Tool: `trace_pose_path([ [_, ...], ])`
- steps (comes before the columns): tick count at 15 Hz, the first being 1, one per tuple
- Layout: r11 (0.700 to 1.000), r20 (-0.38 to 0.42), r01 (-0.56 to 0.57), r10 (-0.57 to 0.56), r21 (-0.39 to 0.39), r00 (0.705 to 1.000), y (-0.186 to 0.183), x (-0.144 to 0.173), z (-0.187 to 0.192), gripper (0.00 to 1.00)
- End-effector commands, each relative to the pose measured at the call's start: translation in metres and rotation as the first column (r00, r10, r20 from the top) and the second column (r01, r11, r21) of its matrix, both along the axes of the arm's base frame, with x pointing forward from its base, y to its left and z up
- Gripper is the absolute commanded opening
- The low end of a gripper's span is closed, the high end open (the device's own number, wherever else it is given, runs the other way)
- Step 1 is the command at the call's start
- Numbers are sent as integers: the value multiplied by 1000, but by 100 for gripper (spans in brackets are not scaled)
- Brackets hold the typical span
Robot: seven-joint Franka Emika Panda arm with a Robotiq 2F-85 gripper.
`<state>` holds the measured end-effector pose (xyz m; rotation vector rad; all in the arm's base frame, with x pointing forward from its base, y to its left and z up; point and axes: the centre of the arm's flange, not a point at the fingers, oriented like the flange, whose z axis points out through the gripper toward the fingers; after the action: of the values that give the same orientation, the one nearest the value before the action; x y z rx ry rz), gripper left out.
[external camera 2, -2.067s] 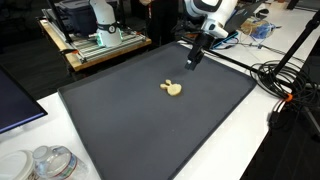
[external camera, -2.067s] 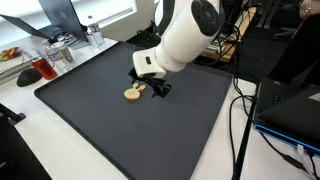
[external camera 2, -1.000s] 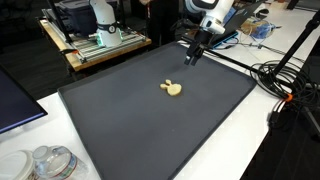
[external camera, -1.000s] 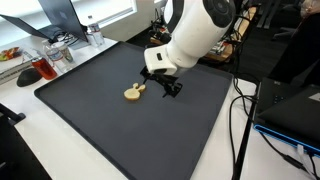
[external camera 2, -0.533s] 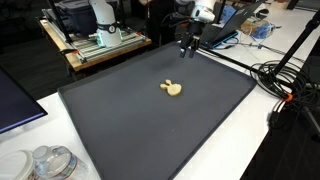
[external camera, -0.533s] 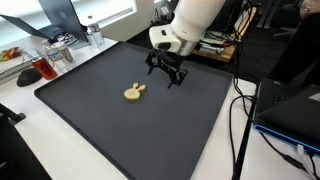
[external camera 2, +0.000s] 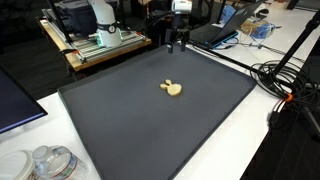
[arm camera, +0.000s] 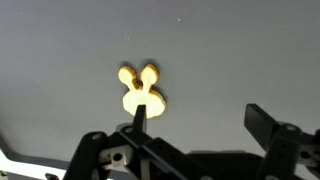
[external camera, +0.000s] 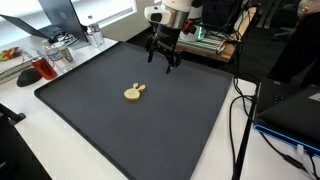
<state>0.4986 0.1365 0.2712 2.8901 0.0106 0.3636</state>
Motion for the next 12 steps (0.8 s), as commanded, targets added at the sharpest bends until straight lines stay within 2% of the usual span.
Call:
trace_pose_path([
  [1, 993, 55, 27, -34, 112, 998, -39, -44, 12, 100],
  [6, 965, 102, 46, -74, 257, 992, -85, -72, 16, 100],
  [8, 946, 113, 51, -91, 319, 989, -103, -83, 17, 100],
  [9, 925, 108, 57, -105, 375, 989, -113, -86, 15, 100],
  [10, 919, 149, 36, -102, 391, 984, -116, -89, 11, 100],
  [11, 948, 140, 71, -119, 310, 983, -85, -81, -12, 100],
  [12, 944, 155, 65, -120, 323, 981, -84, -88, -15, 100],
])
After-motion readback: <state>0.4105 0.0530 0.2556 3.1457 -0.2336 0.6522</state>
